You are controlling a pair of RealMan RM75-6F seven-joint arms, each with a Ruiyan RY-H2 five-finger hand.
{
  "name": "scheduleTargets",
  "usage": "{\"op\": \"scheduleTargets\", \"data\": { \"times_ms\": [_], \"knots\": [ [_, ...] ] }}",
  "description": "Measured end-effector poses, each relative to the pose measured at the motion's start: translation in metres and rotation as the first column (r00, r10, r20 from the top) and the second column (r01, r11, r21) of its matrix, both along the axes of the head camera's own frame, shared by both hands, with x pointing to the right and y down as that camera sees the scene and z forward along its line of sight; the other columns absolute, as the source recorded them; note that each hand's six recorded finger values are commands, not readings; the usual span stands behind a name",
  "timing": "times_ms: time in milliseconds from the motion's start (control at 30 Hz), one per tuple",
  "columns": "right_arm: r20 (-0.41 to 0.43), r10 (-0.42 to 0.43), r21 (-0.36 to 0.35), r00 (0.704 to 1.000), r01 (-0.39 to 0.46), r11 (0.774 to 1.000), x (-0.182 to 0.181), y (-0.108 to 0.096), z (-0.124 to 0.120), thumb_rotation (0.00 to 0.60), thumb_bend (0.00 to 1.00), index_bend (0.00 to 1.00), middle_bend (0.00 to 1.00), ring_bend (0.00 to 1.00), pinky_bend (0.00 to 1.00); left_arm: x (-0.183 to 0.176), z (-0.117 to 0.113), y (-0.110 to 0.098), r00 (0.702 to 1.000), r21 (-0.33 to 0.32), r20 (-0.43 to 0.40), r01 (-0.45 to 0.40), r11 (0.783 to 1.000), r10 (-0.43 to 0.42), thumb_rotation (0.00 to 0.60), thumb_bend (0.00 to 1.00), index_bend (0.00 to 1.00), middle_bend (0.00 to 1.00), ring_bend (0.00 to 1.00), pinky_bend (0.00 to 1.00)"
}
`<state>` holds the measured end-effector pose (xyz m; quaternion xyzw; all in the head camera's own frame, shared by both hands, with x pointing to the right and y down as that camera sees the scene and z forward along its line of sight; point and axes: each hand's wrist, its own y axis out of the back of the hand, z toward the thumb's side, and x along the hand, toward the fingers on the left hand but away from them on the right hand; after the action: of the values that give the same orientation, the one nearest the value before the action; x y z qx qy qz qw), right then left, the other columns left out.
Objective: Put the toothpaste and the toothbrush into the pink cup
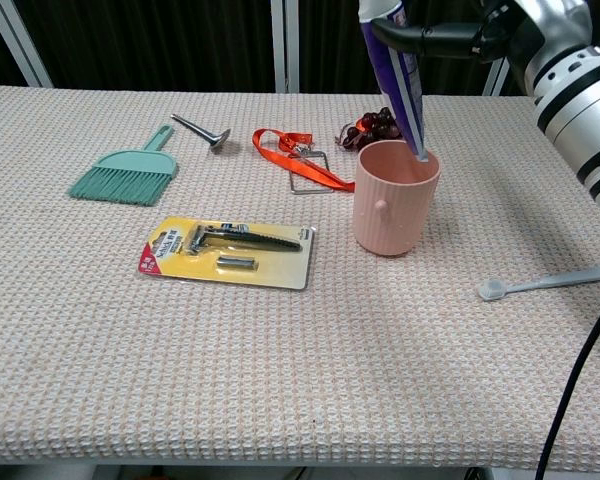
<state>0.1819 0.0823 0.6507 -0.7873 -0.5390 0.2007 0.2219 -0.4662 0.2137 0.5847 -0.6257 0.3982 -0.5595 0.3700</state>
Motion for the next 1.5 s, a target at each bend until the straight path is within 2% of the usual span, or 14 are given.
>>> {"op": "scheduleTargets", "data": {
  "times_ms": [200,300,633,767,967,1267,1500],
  "knots": [
    [0.045,-0.006,-0.061,0.999,0.008,0.998,-0.003,0.009,0.020,0.600,0.67,0.76,0.62,0.21,0.00,-0.002,-0.004,0.003,1.000,0.013,-0.005,0.007,1.000,-0.007,0.584,0.14,0.13,0.08,0.11,0.22],
    [0.028,-0.019,-0.080,0.999,0.021,0.997,-0.001,0.014,0.031,0.600,0.65,0.75,0.62,0.21,0.00,-0.004,-0.003,0.004,1.000,0.010,-0.006,0.011,1.000,-0.010,0.584,0.14,0.13,0.08,0.11,0.22],
    [-0.029,-0.099,-0.074,0.995,0.096,0.993,0.002,0.036,0.052,0.600,0.62,0.73,0.60,0.21,0.00,-0.004,-0.008,0.005,0.998,0.031,-0.060,0.022,0.999,-0.020,0.577,0.15,0.13,0.08,0.11,0.22],
    [-0.031,-0.103,-0.081,0.994,0.100,0.992,0.001,0.040,0.059,0.600,0.62,0.70,0.60,0.21,0.00,-0.005,-0.011,0.004,1.000,0.048,-0.024,0.006,0.999,-0.005,0.582,0.14,0.13,0.08,0.11,0.22],
    [-0.041,-0.112,-0.097,0.993,0.108,0.989,0.001,0.041,0.066,0.600,0.61,0.67,0.59,0.20,0.00,-0.005,-0.010,0.005,1.000,0.044,-0.023,0.010,0.999,-0.009,0.580,0.14,0.13,0.08,0.11,0.22],
    [-0.066,-0.138,-0.129,0.988,0.129,0.983,0.005,0.047,0.076,0.600,0.55,0.54,0.50,0.11,0.00,-0.004,-0.008,0.005,1.000,0.036,-0.022,0.008,0.999,-0.007,0.584,0.15,0.13,0.08,0.11,0.22],
    [-0.075,-0.147,-0.123,0.986,0.137,0.983,0.008,0.046,0.076,0.600,0.48,0.45,0.45,0.07,0.00,-0.004,-0.008,0.004,1.000,0.037,-0.023,0.008,0.999,-0.007,0.585,0.14,0.13,0.08,0.11,0.22]
  ]
}}
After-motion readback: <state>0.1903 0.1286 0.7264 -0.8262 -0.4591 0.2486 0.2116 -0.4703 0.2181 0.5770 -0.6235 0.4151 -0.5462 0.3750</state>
